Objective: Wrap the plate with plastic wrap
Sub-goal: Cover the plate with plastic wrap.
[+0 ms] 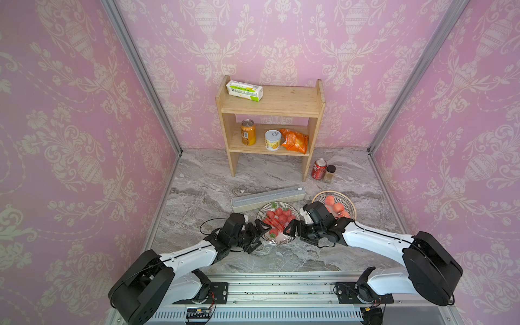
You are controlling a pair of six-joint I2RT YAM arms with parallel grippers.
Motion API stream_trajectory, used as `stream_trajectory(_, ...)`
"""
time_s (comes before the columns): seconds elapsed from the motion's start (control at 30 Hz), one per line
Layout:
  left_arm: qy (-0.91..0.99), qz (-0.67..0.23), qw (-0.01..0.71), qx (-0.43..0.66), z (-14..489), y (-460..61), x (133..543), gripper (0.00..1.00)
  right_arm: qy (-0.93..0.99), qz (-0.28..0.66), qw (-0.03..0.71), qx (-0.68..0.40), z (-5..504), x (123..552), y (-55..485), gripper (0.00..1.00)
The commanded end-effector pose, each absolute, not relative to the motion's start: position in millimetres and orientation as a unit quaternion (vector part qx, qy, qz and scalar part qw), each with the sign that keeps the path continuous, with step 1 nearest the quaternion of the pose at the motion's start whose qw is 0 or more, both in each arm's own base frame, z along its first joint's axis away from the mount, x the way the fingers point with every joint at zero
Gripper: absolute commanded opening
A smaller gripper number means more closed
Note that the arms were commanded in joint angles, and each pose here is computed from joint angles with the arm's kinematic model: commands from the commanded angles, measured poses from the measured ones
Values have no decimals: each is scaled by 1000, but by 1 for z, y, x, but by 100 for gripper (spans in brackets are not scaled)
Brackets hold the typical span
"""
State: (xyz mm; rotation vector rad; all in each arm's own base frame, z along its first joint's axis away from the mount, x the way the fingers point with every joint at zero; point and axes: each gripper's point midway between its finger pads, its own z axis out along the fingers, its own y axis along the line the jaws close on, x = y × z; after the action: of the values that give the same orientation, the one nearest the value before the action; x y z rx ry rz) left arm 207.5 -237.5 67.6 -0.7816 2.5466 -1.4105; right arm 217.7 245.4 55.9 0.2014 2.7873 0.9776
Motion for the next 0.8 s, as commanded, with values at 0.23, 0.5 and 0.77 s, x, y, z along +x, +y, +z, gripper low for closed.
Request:
stream_trajectory(0.23,841,-473,86,-249,73,-238,226,96,932,342,108,59,64,241,258,100)
stream_trajectory(0.5,834,-483,89,-250,75,-242,236,96,930,344,114,57,67,252,262,100)
stream_trajectory(0.77,833,-488,102,-239,80,-249,251,96,932,340,121,36,73,254,263,100)
